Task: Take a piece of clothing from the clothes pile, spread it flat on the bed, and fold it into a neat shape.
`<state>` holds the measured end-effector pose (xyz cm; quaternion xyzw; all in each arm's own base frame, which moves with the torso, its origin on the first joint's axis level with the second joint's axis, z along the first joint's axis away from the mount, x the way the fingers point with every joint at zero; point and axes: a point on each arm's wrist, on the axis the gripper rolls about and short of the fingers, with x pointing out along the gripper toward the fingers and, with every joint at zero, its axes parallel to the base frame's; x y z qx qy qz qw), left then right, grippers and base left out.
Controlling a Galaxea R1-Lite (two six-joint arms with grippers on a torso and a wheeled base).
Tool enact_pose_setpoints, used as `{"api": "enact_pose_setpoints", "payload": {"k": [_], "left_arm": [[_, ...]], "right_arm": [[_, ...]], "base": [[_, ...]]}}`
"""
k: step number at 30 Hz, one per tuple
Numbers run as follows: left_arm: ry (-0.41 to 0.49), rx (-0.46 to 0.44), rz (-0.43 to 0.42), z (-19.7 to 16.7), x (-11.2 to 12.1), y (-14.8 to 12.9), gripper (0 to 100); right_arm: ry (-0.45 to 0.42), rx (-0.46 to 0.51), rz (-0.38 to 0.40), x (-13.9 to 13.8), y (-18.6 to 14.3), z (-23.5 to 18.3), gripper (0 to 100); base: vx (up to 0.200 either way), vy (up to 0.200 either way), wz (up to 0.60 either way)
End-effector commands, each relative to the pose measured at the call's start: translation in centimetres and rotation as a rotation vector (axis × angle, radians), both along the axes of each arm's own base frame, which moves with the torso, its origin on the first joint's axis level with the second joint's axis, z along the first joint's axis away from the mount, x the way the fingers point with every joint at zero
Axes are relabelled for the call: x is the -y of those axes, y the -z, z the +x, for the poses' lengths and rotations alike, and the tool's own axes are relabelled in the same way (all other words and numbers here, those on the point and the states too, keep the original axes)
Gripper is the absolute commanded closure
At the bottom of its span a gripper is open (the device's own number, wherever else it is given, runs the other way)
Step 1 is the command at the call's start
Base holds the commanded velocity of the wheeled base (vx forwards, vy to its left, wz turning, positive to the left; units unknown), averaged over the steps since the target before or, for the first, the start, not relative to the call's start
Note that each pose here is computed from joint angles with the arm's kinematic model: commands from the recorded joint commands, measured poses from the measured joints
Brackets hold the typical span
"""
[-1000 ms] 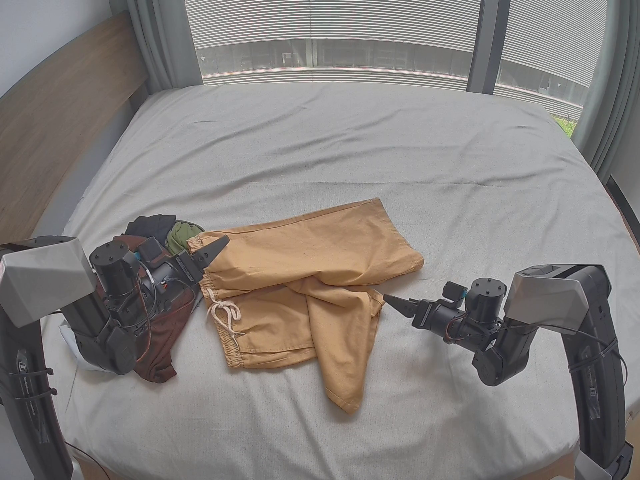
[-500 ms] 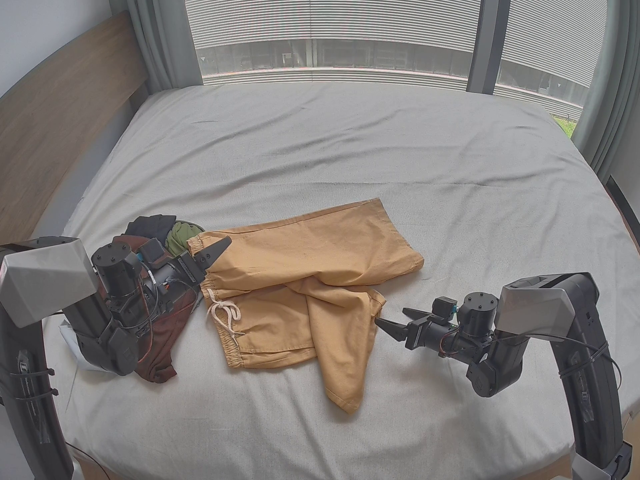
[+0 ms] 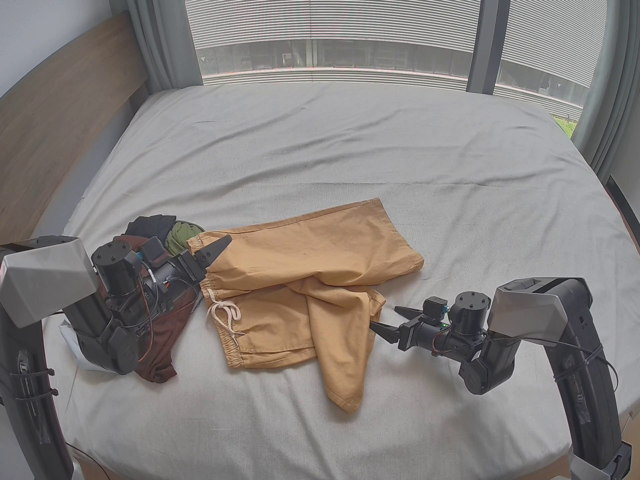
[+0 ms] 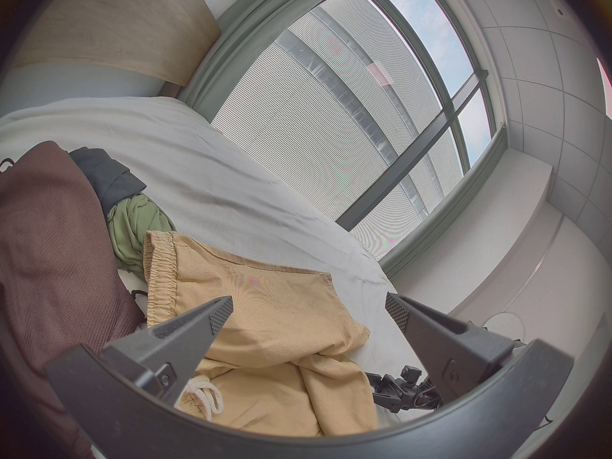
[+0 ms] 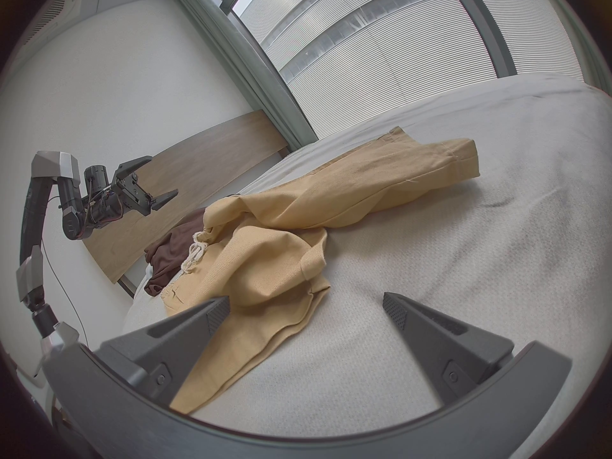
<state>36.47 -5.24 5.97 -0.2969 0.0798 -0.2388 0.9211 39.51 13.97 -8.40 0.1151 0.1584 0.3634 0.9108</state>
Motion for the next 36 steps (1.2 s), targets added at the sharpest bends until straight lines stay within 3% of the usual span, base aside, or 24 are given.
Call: {"api": "enact_pose_setpoints", "payload": {"k": [1, 7, 8, 25, 36], "left_arm": [[0.0, 0.003, 0.0, 0.0, 0.0, -0.1, 0], [0.002, 0.004, -0.001, 0.0, 0.1, -0.2, 0], [0.002, 0.003, 0.0, 0.0, 0.1, -0.1, 0], [0.003, 0.003, 0.001, -0.1, 0.1, -0.1, 0], [0.006, 0.0, 0.001, 0.0, 0.2, 0.1, 0]], "right_arm": [[-0.009, 0.005, -0.001, -0.4, 0.1, 0.1, 0], [-0.012, 0.009, -0.007, -0.5, 0.4, 0.3, 0], [-0.013, 0.014, -0.006, -0.6, 0.3, 0.4, 100], [-0.019, 0.022, 0.0, -1.0, 0.4, 0.9, 100], [0.043, -0.013, -0.014, 2.1, -1.2, -0.6, 100]], "base": [[0.0, 0.0, 0.0], [0.0, 0.0, 0.0], [0.0, 0.0, 0.0], [0.0, 0.0, 0.0], [0.0, 0.0, 0.0]]}}
